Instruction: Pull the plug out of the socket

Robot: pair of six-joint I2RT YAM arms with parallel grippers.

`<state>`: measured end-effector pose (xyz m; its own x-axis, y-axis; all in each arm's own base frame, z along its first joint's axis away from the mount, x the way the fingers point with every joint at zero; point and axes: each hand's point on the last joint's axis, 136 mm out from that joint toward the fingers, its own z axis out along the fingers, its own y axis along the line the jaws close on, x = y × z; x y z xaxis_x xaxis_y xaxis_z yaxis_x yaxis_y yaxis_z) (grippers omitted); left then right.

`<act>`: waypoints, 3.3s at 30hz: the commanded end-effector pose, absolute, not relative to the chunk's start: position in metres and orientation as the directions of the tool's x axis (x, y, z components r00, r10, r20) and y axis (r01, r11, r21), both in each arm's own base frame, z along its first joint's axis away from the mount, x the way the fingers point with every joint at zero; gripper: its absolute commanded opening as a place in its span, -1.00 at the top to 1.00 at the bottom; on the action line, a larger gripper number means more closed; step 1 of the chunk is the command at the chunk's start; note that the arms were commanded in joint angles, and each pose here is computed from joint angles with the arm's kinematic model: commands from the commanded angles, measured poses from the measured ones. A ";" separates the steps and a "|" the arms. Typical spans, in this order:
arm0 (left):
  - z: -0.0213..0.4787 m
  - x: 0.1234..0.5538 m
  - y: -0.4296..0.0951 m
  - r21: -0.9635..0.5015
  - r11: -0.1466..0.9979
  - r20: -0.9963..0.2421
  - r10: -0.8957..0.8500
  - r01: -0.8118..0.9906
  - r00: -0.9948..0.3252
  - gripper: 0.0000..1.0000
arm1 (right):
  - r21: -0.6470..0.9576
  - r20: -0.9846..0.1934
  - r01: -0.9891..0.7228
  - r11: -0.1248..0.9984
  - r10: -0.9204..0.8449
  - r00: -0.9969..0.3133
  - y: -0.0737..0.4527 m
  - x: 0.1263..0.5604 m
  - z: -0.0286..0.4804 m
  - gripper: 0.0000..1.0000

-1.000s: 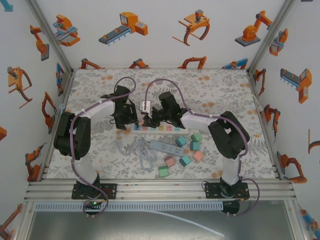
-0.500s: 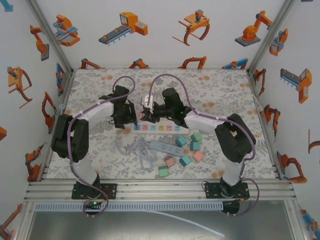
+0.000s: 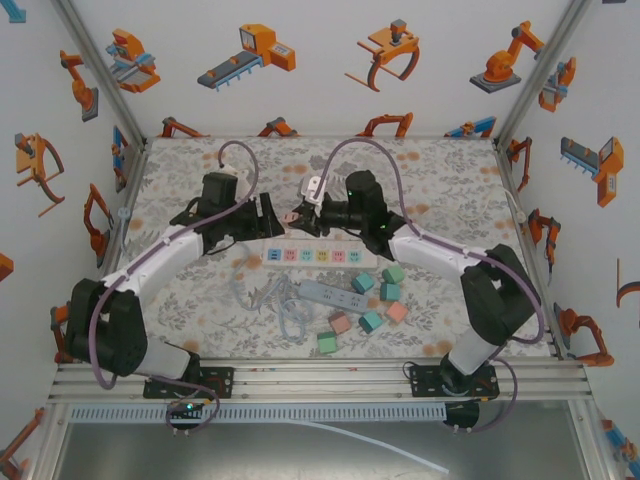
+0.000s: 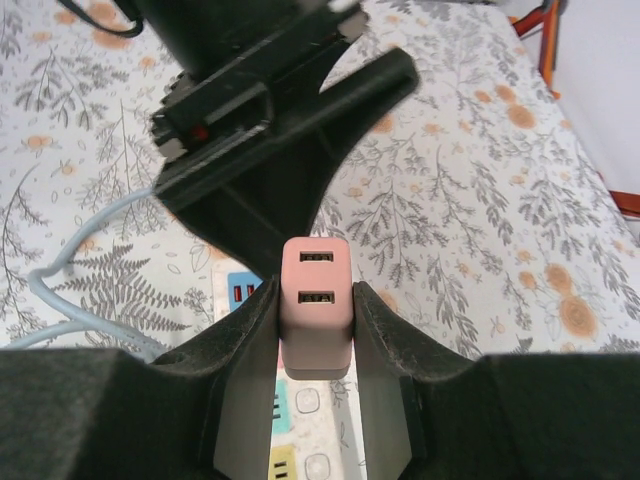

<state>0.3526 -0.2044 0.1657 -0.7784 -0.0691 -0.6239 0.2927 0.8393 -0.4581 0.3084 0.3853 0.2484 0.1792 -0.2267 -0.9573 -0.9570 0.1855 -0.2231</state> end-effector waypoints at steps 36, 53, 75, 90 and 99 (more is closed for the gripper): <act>0.274 0.231 -0.278 -0.383 0.139 -0.896 0.187 0.913 -0.404 -0.88 | 0.649 -0.643 0.165 0.743 0.651 -0.404 0.056 0.267 0.139 1.00; 0.265 0.235 -0.279 -0.369 0.186 -0.888 0.217 0.910 -0.405 -0.94 | 0.571 -0.545 0.261 0.778 0.597 -0.589 0.061 0.239 0.066 1.00; 0.262 0.235 -0.278 -0.346 0.210 -0.890 0.235 0.914 -0.391 -0.94 | 0.572 -0.503 0.153 0.806 0.492 -0.711 0.089 0.242 0.055 0.47; 0.265 0.237 -0.271 -0.288 0.268 -0.903 0.242 0.919 -0.354 -0.94 | 0.472 -0.588 0.237 0.849 0.503 -0.633 0.057 0.241 0.090 -0.14; 0.270 0.293 -0.234 -0.323 0.663 -0.888 0.035 0.675 -0.459 -0.94 | 0.318 -0.848 0.027 0.948 0.296 -0.440 0.052 0.279 0.191 -0.29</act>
